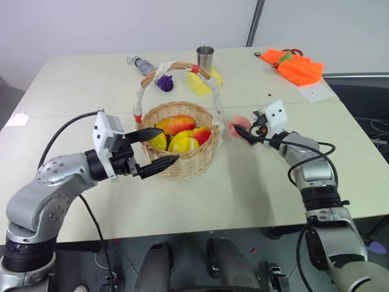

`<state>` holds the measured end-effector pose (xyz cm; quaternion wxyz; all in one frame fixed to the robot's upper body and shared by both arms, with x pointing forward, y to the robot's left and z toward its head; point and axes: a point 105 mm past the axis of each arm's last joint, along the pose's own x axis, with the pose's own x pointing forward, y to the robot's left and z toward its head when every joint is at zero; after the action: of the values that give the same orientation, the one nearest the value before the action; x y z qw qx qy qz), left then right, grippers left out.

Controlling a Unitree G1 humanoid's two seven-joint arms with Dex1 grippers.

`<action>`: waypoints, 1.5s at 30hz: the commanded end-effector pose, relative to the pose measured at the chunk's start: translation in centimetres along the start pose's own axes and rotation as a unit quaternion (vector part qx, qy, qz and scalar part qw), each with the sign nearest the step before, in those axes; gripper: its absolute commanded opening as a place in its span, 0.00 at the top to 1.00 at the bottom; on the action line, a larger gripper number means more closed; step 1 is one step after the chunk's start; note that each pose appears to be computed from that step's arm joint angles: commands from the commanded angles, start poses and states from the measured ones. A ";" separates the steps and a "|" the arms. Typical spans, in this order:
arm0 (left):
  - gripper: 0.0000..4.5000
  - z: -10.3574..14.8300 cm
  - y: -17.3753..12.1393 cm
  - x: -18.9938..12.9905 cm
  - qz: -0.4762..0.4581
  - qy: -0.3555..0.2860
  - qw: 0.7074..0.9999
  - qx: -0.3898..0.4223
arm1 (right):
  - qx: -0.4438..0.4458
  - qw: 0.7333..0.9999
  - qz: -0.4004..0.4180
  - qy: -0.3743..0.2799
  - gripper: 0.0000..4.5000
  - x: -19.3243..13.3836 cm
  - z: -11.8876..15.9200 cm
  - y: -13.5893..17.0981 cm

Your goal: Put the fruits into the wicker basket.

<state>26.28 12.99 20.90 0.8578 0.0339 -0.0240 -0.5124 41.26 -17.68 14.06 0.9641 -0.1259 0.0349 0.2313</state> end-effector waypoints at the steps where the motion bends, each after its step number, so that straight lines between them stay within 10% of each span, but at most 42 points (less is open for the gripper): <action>1: 0.00 1.0 -0.6 0.1 -0.008 -0.018 1.000 0.018 | 0.048 0.999 -0.017 -0.007 0.01 0.6 0.3 -0.8; 6: 0.00 1.0 -0.6 0.0 -0.005 -0.018 1.000 0.019 | 0.086 0.996 -0.013 -0.016 0.01 1.1 0.3 -1.0; 10: 0.00 0.9 -0.5 -0.3 0.004 -0.015 1.000 0.018 | 0.096 0.995 -0.006 -0.032 0.27 1.0 1.2 -0.9; 17: 0.00 1.1 1.0 -1.8 0.048 -0.024 0.998 0.021 | 0.034 0.997 -0.004 -0.062 0.27 -2.5 3.5 -1.6; 26: 0.00 -0.9 3.8 -5.3 0.129 -0.025 0.991 0.019 | -0.055 0.965 0.246 -0.067 0.27 -11.6 6.8 6.7; 38: 0.00 -1.0 2.9 -4.8 0.113 -0.043 0.993 0.011 | -0.001 0.967 0.228 -0.113 0.27 -3.0 12.4 14.7; 41: 0.00 -1.1 2.6 -4.8 0.113 -0.042 0.993 0.010 | -0.010 0.964 0.241 -0.113 0.02 -2.8 12.6 15.5; 45: 0.00 -1.1 2.3 -4.9 0.115 -0.041 0.992 0.009 | -0.043 0.959 0.244 -0.140 0.01 -3.7 13.2 15.6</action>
<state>26.63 18.60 18.72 0.9122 0.0065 -0.0410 -0.4077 31.97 -2.27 21.70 0.8754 -0.1060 -0.0298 0.4707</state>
